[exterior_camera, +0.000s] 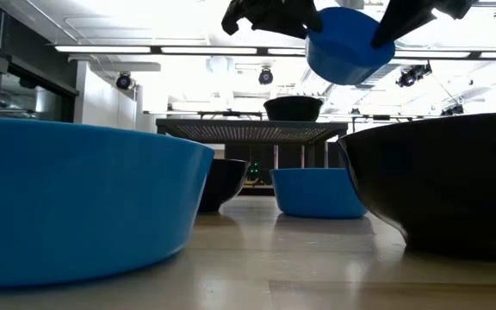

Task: Pick & Place Mini bowls
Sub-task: Put the blue bowl on the shelf

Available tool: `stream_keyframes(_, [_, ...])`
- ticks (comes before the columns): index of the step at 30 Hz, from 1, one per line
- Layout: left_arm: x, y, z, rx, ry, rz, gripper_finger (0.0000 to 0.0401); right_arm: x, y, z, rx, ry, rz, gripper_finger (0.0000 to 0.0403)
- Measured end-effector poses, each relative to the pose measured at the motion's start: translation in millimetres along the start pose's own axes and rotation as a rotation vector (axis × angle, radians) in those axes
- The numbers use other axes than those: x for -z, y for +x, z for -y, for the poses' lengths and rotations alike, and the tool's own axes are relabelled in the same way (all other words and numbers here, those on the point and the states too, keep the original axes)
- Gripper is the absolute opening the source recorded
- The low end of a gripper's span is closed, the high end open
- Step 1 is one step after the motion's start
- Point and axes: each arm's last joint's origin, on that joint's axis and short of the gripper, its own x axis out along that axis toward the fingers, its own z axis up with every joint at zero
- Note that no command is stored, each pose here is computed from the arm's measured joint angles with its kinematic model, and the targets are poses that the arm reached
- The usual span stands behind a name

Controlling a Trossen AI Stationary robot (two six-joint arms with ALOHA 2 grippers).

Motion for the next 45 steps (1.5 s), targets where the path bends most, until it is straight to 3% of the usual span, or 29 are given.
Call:
stream_keyframes(15, [2.8, 0.1, -2.0, -0.025, 0.028, -0.023, 0.0105, -2.6, -0.1, -8.2, -0.066, -0.06, -0.001, 0.0001])
stream_keyframes(24, [4.6, 1.9, -4.5, -0.047, 0.047, -0.035, 0.0011, -3.3, -0.5, -8.9, -0.073, -0.056, 0.0, 0.0001])
stream_keyframes(30, [6.5, 1.8, -4.4, -0.041, 0.058, -0.048, 0.0005, -3.1, -0.6, -9.2, -0.08, -0.059, -0.009, 0.0003])
stream_keyframes(36, [6.6, 1.7, -4.1, -0.034, 0.061, -0.05, 0.0002, -5.1, -2.8, -11.6, -0.135, -0.087, -0.026, 0.006])
stream_keyframes(45, [7.2, 1.0, -3.3, -0.023, 0.061, -0.055, 0.0, -23.0, -11.0, 6.6, -0.27, 0.029, -0.084, 0.0176])
